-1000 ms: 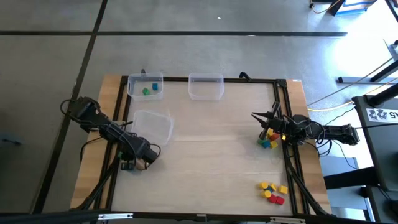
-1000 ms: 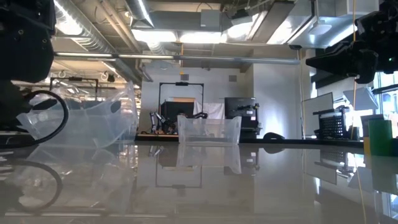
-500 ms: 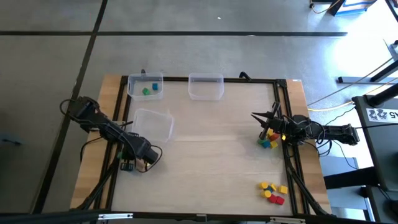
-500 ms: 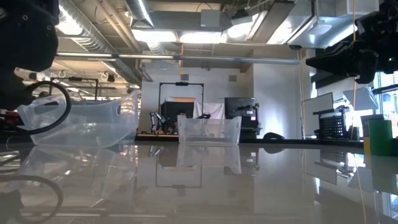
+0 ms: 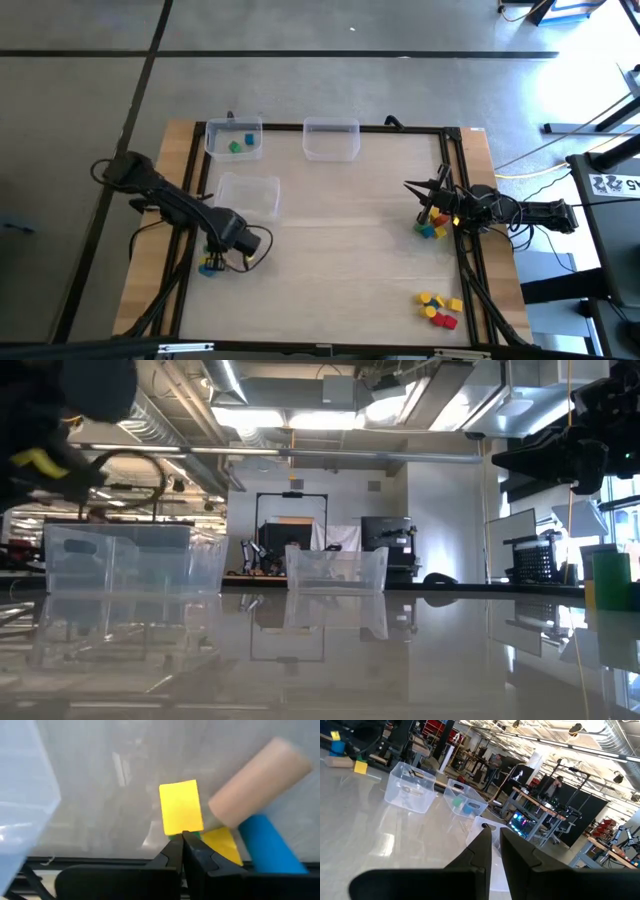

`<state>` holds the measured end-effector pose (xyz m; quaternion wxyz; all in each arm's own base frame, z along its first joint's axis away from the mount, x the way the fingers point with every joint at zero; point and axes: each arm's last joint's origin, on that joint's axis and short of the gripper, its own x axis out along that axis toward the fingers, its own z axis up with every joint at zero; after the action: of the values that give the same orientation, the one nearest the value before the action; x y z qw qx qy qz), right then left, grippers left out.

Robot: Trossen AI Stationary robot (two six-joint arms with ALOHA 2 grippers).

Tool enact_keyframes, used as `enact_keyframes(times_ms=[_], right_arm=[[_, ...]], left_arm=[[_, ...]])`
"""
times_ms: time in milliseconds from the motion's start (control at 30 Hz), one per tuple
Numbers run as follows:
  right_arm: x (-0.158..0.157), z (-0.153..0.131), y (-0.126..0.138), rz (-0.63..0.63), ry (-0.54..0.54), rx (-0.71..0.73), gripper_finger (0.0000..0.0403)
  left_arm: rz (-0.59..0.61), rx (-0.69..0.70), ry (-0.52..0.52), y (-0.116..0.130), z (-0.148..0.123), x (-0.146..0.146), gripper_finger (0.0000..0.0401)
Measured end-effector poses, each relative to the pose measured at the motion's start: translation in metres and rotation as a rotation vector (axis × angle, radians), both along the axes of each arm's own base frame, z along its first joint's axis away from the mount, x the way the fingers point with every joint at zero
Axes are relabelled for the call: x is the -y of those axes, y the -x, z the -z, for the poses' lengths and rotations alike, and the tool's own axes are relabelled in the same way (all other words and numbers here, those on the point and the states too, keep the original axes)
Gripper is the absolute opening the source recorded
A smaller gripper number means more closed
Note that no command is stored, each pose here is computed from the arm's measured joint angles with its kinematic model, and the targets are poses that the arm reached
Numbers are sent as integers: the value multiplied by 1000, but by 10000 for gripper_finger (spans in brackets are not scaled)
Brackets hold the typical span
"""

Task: Sort blocks by size
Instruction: Put the blue square game block into the top left transparent bin

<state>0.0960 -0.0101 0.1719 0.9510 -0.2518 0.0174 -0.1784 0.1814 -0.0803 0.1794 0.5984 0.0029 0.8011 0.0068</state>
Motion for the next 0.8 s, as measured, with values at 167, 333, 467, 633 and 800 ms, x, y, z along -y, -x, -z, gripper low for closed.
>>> enact_keyframes(times_ms=[167, 333, 467, 633, 800], right_arm=[[0, 0, 0, 0, 0, 1, 44], [0, 0, 0, 0, 0, 0, 44], [0, 0, 0, 0, 0, 1, 44], [0, 0, 0, 0, 0, 4, 44], [0, -3, 0, -1, 0, 32, 44]], left_arm=[[-32, 105, 4, -5, -20, -7, 0], [-78, 198, -37, -9, -39, -17, 0], [-128, 290, -29, -17, -51, -25, 0], [-193, 452, 16, -35, -58, -29, 0], [-205, 689, 60, -58, -64, -32, 3]])
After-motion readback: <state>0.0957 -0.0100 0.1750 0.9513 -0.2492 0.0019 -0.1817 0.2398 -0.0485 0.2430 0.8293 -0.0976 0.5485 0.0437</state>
